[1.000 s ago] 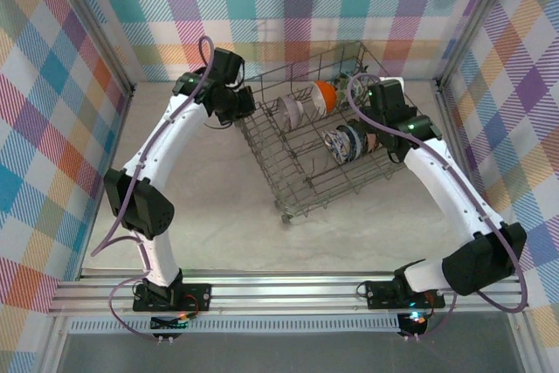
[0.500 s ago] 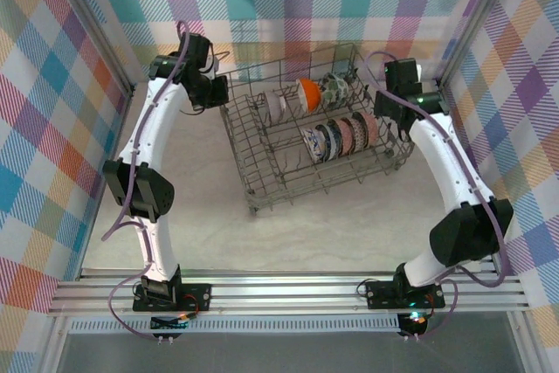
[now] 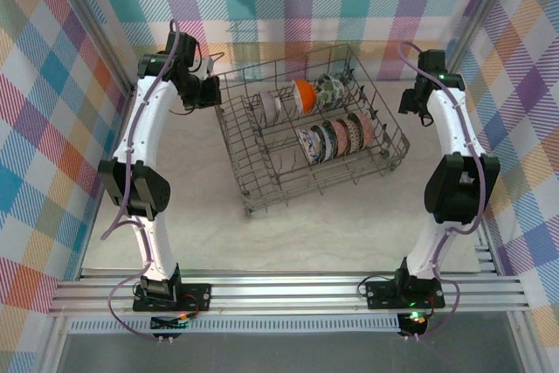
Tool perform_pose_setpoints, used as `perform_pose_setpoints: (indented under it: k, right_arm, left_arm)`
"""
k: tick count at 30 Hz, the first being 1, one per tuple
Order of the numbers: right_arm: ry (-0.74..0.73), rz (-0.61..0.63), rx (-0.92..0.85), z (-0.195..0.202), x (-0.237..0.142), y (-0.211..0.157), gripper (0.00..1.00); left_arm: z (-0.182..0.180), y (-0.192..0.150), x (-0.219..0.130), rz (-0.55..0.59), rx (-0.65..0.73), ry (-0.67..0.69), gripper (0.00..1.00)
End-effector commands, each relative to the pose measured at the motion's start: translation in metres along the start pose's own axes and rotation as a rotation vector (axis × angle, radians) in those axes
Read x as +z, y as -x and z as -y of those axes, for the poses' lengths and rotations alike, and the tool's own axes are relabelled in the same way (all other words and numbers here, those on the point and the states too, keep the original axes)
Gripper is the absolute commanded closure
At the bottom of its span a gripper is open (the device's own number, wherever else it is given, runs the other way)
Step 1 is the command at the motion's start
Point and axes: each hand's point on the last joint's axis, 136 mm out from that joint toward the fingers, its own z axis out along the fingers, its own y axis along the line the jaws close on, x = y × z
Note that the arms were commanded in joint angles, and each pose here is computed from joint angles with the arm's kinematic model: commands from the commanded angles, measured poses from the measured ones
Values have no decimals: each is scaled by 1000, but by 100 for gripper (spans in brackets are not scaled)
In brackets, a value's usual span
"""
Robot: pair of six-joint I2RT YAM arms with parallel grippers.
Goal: Load the bowls into the dish rack
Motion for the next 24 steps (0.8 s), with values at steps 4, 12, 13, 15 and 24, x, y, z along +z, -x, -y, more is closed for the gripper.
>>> perform_pose_setpoints:
  k: [4, 12, 13, 15, 24]
  right_arm:
    - [72, -55, -33, -7, 20, 0, 18]
    - [186, -126, -59, -28, 36, -36, 20]
    - [206, -127, -52, -30, 33, -44, 21]
    - [238, -136, -53, -35, 28, -57, 22]
    - [336, -167, -175, -66, 7, -102, 23]
  left_arm:
    - [-31, -3, -9, -38, -8, 70, 100]
    - [-30, 5, -4, -22, -34, 64, 100]
    - [-29, 6, -4, -18, -38, 62, 100]
    - [-28, 6, -2, -19, -44, 60, 100]
    - [-35, 10, 3, -16, -39, 100, 99]
